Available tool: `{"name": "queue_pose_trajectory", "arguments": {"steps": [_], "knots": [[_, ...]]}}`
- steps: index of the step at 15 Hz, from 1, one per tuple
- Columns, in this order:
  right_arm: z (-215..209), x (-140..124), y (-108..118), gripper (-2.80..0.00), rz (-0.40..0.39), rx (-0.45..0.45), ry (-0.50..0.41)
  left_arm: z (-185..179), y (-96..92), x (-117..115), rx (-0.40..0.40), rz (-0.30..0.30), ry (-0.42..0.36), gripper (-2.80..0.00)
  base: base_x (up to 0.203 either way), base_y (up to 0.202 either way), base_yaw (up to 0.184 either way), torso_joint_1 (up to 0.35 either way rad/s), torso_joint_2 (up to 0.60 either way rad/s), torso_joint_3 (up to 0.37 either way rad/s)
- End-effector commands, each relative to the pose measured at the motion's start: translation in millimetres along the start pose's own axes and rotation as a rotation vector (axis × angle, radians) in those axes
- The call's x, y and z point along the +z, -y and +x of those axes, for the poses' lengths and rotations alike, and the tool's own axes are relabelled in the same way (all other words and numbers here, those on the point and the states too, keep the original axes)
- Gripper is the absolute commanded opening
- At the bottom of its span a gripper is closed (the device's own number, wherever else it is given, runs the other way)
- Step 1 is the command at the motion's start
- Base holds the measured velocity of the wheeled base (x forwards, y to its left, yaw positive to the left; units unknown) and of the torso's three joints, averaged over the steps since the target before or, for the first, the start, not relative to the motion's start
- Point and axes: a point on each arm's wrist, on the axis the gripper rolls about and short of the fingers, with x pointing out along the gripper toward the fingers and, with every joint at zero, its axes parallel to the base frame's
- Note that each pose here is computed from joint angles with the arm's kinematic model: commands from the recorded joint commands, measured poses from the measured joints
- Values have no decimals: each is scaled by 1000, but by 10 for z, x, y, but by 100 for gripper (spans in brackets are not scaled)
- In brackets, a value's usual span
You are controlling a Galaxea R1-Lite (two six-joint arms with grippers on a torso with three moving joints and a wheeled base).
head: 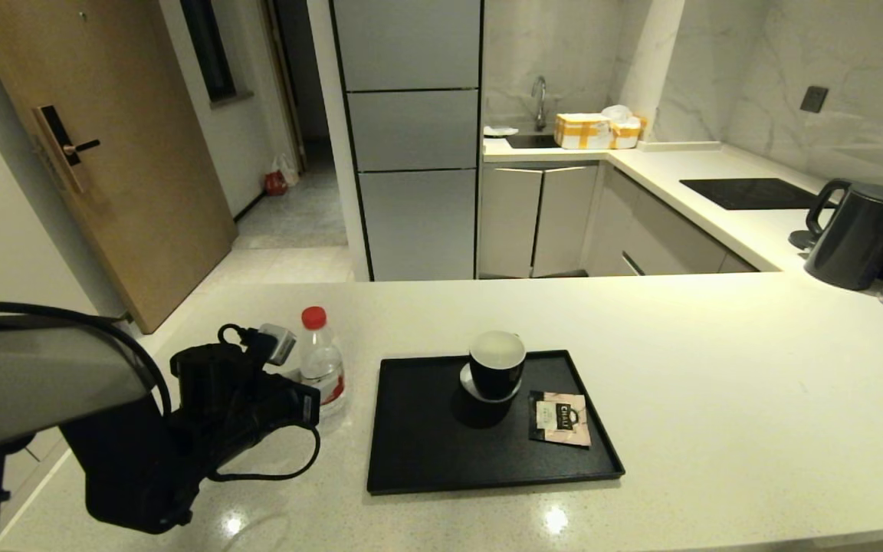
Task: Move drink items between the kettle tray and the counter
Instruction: Place it on the left
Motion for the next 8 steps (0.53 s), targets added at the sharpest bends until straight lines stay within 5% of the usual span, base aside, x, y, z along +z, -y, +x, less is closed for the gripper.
{"name": "queue_pose_trajectory", "arguments": {"steps": [1,2,3,8], "knots": [[1,-5,0,-280,0,0,-2,8,1,-26,-1,0,-7,-280,0,0,0,0,0,0],[1,-5,0,-280,0,0,-2,10,1,-24,-1,0,-5,-280,0,0,0,0,0,0],[1,-5,0,-280,0,0,-2,10,1,-23,-1,0,-5,0,0,0,0,0,0,0],[1,-5,0,-280,0,0,-2,-23,8,-42,0,-3,-15,0,0,0,0,0,0,0]]}}
